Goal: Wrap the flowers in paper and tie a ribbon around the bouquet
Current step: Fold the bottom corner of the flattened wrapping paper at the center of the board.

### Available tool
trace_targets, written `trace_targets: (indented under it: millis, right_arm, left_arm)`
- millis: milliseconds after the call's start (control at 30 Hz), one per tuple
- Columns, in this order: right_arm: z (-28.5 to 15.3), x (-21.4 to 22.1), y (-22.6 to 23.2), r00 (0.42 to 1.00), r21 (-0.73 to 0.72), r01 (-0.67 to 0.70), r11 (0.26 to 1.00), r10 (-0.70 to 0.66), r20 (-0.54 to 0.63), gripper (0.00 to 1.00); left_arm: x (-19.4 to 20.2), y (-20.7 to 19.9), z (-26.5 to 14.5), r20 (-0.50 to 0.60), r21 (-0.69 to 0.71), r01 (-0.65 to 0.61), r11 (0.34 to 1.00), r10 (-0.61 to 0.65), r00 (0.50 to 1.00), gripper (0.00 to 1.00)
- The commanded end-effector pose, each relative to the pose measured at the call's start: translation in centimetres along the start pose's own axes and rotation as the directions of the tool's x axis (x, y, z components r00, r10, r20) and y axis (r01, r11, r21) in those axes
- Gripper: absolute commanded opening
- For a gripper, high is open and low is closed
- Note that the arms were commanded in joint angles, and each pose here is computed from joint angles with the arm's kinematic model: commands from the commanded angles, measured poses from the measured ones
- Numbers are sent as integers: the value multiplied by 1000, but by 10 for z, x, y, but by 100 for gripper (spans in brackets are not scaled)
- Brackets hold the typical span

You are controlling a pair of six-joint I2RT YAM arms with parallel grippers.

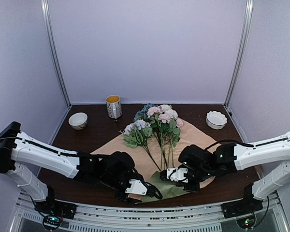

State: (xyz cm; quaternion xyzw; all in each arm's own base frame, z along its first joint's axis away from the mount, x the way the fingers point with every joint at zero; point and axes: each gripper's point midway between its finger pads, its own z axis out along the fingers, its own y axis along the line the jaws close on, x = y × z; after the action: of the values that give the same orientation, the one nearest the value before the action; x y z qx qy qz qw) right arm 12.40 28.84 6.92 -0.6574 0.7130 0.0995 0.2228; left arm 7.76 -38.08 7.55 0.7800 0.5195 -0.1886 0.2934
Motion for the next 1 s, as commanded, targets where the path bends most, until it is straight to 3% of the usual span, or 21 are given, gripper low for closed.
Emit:
trace_targets:
  millis: [0, 167, 300, 767, 967]
  right_arm:
    - [-3, -11, -7, 967, -28, -256, 966, 255, -26, 0]
    - [12, -10, 5, 871, -127, -492, 862, 484, -89, 0]
    - [22, 13, 2, 775, -115, -631, 768, 613, -155, 0]
    - [14, 18, -8, 644, -214, -754, 621, 763, -55, 0]
    - [21, 11, -16, 639, -221, -755, 618, 768, -34, 0]
  left_arm:
    - [1, 14, -2, -15, -29, 83, 996, -83, 996, 65]
    - [4, 18, -1, -12, -41, 171, 984, -172, 985, 65]
    - [7, 15, 2, -66, -14, 203, 979, -203, 977, 65]
    - [1, 11, 13, -132, 85, 170, 982, -158, 979, 66]
    - [-5, 46, 1, -213, -87, 143, 986, -159, 964, 58]
